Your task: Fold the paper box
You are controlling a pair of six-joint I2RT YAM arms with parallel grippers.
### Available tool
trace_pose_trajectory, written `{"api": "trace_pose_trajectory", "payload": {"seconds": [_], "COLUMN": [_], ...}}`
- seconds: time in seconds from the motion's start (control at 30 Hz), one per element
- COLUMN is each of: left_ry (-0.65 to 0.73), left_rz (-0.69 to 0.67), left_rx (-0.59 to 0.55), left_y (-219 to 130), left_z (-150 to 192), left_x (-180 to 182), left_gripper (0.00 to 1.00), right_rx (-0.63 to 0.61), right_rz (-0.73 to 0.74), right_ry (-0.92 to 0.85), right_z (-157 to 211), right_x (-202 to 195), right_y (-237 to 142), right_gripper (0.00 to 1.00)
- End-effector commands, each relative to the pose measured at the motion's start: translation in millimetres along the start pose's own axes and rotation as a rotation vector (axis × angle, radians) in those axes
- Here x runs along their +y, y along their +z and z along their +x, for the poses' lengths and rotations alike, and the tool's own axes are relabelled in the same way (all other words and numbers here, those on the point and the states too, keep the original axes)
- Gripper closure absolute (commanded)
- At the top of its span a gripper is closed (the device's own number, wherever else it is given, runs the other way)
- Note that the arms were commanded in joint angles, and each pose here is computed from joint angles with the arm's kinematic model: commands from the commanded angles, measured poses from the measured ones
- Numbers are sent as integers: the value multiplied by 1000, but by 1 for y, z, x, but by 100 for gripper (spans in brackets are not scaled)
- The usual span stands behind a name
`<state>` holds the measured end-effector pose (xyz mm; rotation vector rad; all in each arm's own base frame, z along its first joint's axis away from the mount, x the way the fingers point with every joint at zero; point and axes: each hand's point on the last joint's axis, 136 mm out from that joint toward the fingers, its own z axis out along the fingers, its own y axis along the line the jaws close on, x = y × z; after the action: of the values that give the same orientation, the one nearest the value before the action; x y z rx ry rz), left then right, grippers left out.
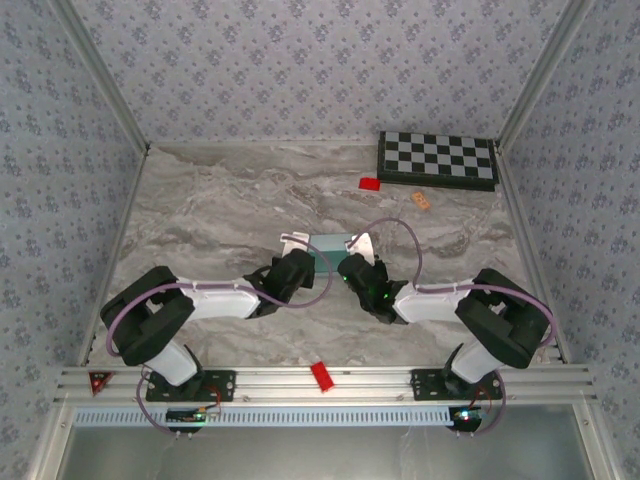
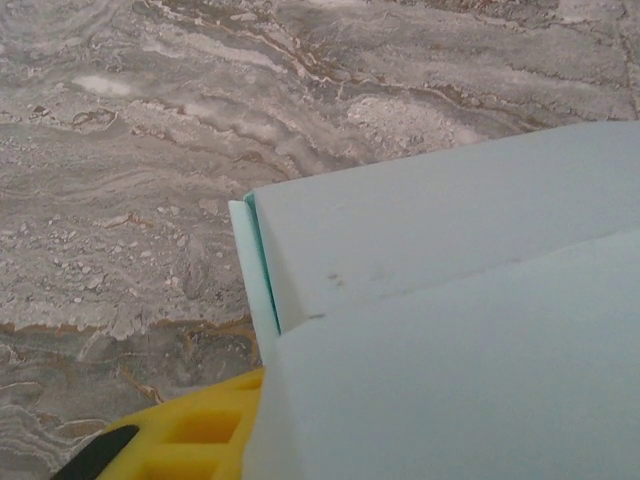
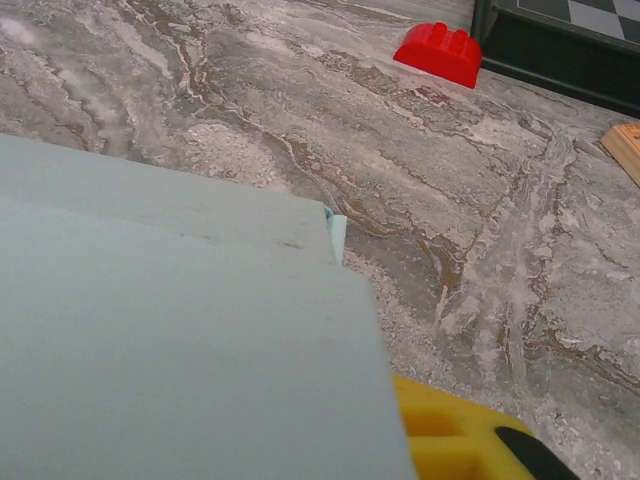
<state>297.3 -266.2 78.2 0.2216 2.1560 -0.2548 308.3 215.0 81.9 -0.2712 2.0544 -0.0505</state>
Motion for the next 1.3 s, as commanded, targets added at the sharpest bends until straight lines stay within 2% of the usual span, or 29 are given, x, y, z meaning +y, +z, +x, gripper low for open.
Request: {"api": "trace_pose_trajectory", "payload": {"seconds": [0.0, 0.37, 0.77, 1.07, 1.27], "left_ry": [-3, 9, 39, 80, 104], "left_rz": [0, -5, -11, -44, -148], "left_rx": [-16, -23, -31, -18, -26], "left_y": [-4, -11, -22, -49, -69], "left_z": [-2, -4, -6, -6, -4], "left_x": [0, 4, 9, 28, 60], "left_gripper": [69, 60, 47, 43, 41], "right_rx": [6, 5, 11, 35, 89], "right_rz": [46, 43, 14, 9, -6], "right_ry": [1, -4, -3, 0, -5], "right_z": [5, 3, 2, 8, 24], "right_x": [-8, -12, -12, -26, -38], "right_y": [-2, -9, -20, -37, -46], "right_gripper": [75, 67, 52, 46, 46]}}
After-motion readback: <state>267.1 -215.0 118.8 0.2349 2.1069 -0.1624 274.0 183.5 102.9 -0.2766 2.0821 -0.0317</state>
